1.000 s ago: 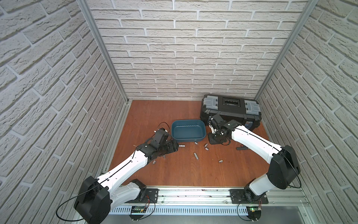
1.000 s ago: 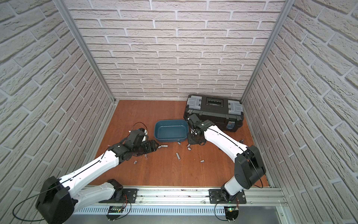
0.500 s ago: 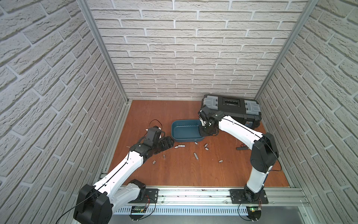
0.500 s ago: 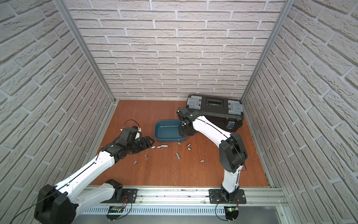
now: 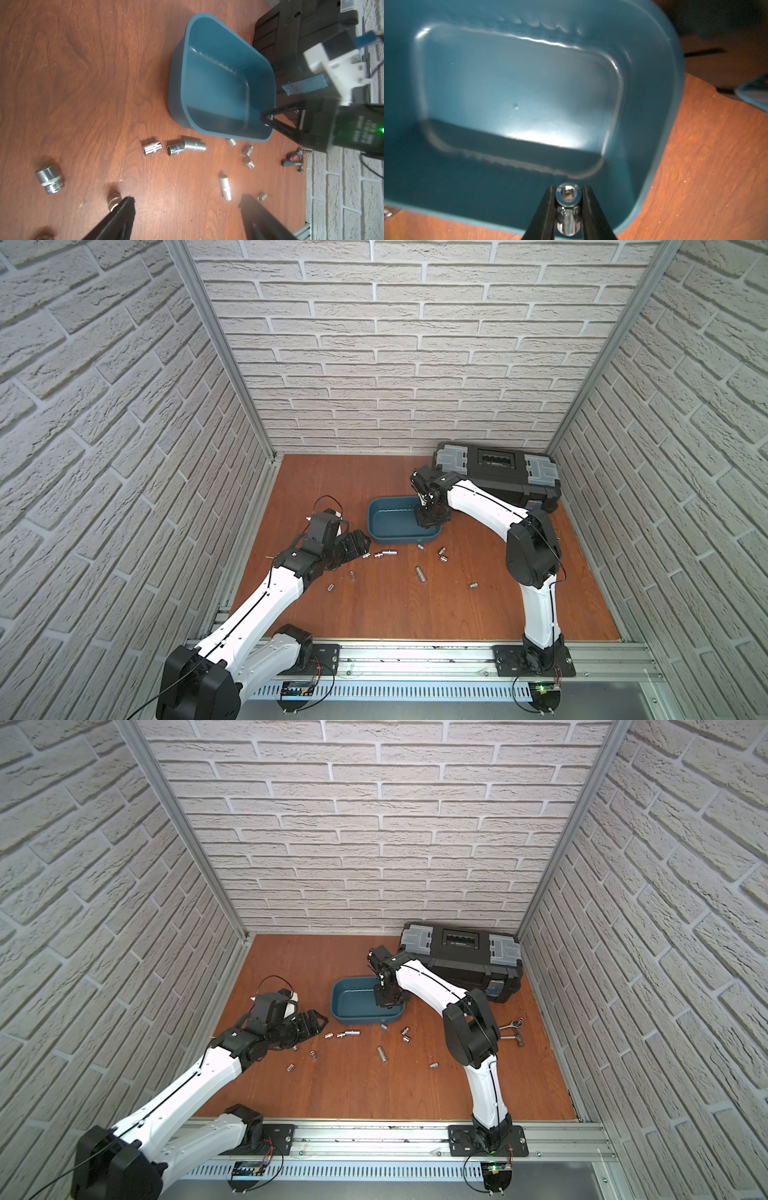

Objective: Put the socket on the desktop into the storage box
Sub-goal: Place the socket head in the storage box.

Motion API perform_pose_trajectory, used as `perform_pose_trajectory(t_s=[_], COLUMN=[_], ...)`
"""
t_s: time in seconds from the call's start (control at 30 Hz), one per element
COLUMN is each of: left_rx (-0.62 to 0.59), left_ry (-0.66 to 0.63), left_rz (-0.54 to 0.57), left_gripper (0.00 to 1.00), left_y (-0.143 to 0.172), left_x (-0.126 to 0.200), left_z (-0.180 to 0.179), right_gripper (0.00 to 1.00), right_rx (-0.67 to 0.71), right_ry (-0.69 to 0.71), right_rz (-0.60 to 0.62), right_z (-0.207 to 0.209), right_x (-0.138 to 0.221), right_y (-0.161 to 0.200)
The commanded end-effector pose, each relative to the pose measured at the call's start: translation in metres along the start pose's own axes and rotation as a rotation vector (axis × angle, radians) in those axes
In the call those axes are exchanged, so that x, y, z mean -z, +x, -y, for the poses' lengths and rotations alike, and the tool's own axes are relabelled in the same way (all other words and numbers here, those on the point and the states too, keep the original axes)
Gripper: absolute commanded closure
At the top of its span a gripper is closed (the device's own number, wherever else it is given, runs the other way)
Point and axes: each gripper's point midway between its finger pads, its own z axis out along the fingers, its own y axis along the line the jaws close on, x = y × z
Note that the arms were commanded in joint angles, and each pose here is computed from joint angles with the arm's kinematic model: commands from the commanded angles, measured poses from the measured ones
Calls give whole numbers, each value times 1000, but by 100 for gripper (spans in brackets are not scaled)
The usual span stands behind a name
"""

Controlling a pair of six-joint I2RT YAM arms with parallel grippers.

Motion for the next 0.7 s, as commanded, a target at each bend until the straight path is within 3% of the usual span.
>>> perform_pose_trajectory(t_s=[0.0,0.67], left_rx=[6,41], left_ry=[6,-27], left_rz=[2,11], left_gripper=[16,16], left_y=[3,14], left_x=[1,3], left_z=[-4,-21], right_gripper=[79,77], right_rx=[4,-9], right_ry=[28,117], right_rz=[13,-41], right_z=[0,10], right_x=[2,-36], right_y=[-6,-5])
